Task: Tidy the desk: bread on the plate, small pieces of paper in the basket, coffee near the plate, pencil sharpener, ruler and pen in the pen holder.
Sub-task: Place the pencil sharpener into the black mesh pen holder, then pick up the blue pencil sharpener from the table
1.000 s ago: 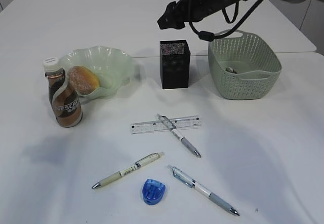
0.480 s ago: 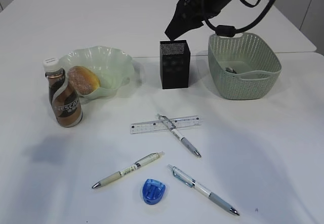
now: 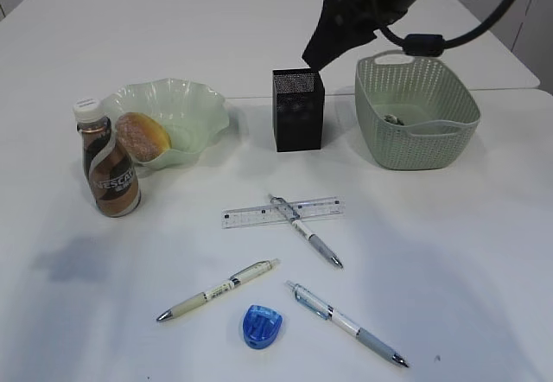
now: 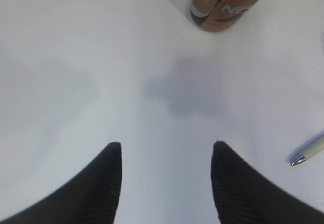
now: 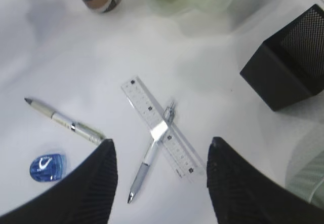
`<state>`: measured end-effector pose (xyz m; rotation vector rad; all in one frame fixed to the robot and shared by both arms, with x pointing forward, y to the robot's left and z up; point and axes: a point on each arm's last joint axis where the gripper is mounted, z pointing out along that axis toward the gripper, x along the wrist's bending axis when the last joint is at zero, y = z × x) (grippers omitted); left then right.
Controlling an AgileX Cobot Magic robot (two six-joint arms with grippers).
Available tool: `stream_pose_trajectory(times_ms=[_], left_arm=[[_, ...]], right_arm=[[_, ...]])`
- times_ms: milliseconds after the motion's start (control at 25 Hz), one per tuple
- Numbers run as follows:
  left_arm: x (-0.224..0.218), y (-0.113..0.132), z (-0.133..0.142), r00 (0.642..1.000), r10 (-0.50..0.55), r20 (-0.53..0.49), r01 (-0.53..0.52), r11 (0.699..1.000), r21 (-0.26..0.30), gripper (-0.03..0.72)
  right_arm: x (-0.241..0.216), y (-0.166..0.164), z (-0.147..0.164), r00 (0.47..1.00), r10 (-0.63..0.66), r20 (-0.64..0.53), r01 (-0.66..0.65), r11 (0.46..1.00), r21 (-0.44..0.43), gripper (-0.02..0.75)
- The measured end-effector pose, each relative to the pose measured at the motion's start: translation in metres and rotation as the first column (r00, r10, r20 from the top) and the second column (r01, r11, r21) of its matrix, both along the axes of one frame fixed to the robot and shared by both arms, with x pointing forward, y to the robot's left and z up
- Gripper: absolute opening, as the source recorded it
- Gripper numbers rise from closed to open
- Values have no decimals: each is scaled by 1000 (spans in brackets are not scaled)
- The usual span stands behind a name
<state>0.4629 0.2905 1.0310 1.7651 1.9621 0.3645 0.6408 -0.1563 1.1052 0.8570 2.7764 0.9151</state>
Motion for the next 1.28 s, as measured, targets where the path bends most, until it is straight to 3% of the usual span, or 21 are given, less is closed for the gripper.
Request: stream_pose_trajectory(times_ms=[160, 400, 640, 680, 760, 880, 920, 960, 1040, 1280], left_arm=[[0, 0, 0, 1000, 2, 0, -2, 1000, -6, 394], [0, -5, 1, 999, -43, 3, 43, 998, -42, 394], [-2, -16, 3, 988, -153, 26, 155, 981, -118, 394], [-2, -19, 4, 984, -172, 37, 175, 975, -139, 394], [-2, -25, 6, 970, -232, 68, 240, 956, -171, 394], [-3, -34, 10, 950, -292, 113, 311, 919, -241, 394], [-3, -35, 11, 945, -304, 123, 326, 911, -252, 394], [-4, -37, 12, 941, -313, 130, 337, 904, -262, 394], [-5, -43, 12, 928, -346, 137, 370, 893, -258, 394], [-14, -83, 15, 853, -493, 172, 521, 820, -237, 394]], right_arm=[[-22, 19, -4, 997, 75, 3, -74, 991, -113, 447], [-38, 44, -7, 995, 95, -15, -96, 980, -174, 446], [-29, 28, -8, 989, -142, -43, 130, 971, -200, 446], [-29, 28, -8, 989, -142, -43, 130, 971, -200, 446], [-20, 10, -8, 960, -276, -54, 263, 949, -172, 446], [-19, 9, -7, 958, -283, -53, 271, 948, -169, 446], [-5, -19, -6, 899, -435, -54, 425, 895, -133, 446], [-5, -19, -6, 899, -435, -54, 425, 895, -133, 446], [5, -49, -5, 842, -538, -51, 530, 841, -111, 445], [13, -86, -5, 779, -627, -9, 621, 773, -127, 445]])
